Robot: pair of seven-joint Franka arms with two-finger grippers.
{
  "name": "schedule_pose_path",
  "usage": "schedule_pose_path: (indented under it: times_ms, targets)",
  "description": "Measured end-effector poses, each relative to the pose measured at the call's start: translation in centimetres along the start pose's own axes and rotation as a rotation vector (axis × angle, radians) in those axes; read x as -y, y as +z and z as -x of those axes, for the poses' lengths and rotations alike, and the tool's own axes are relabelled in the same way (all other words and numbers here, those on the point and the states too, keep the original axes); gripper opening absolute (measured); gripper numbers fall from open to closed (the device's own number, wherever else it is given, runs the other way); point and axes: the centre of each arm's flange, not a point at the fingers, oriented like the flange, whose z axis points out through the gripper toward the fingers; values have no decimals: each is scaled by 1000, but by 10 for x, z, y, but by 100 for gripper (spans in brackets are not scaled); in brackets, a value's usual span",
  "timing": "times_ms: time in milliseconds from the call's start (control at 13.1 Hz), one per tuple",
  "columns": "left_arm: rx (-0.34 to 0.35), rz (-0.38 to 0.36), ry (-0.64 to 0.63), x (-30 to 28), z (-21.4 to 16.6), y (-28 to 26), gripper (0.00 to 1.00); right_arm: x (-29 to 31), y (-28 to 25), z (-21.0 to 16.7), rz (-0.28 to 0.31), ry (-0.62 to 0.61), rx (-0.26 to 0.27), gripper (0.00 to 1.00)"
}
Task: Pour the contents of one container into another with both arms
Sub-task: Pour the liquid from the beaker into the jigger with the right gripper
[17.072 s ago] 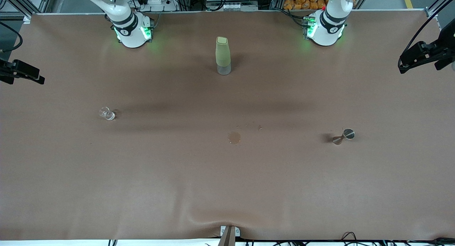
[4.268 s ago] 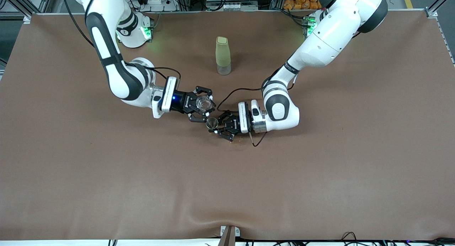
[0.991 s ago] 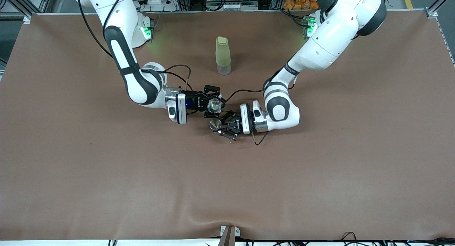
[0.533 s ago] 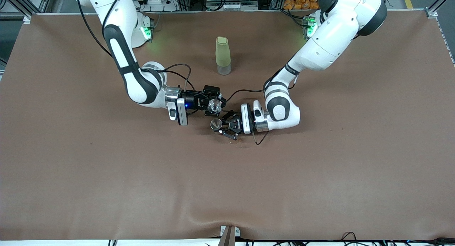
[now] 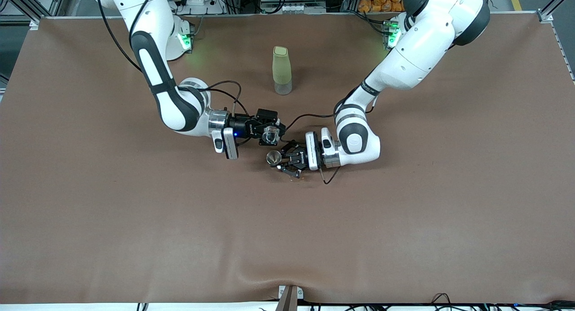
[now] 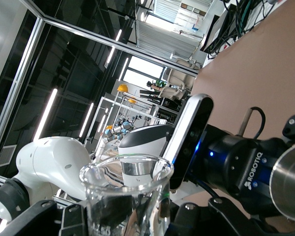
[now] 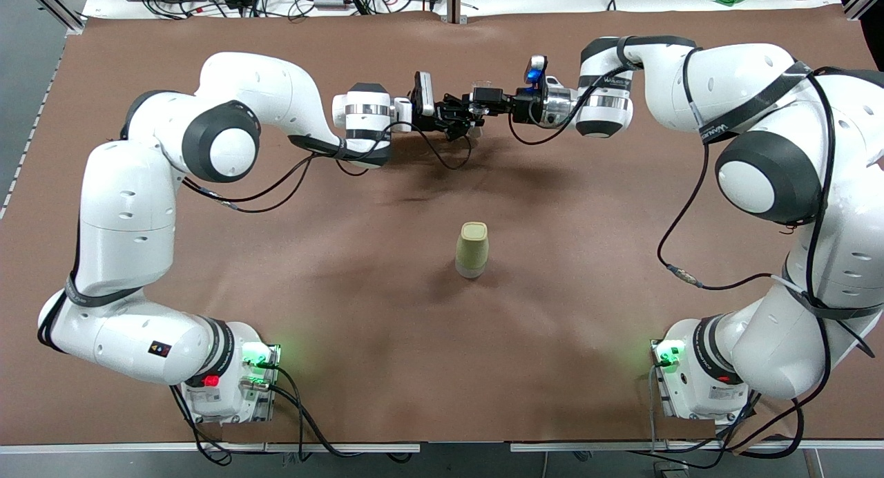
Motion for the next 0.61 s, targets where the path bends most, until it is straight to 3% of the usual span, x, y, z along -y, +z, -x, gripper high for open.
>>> schedule_pose_path:
  times_ms: [610]
  targets:
    - [-5,3,3,-1,-3,2,21,0,0,1,3,154,14,14]
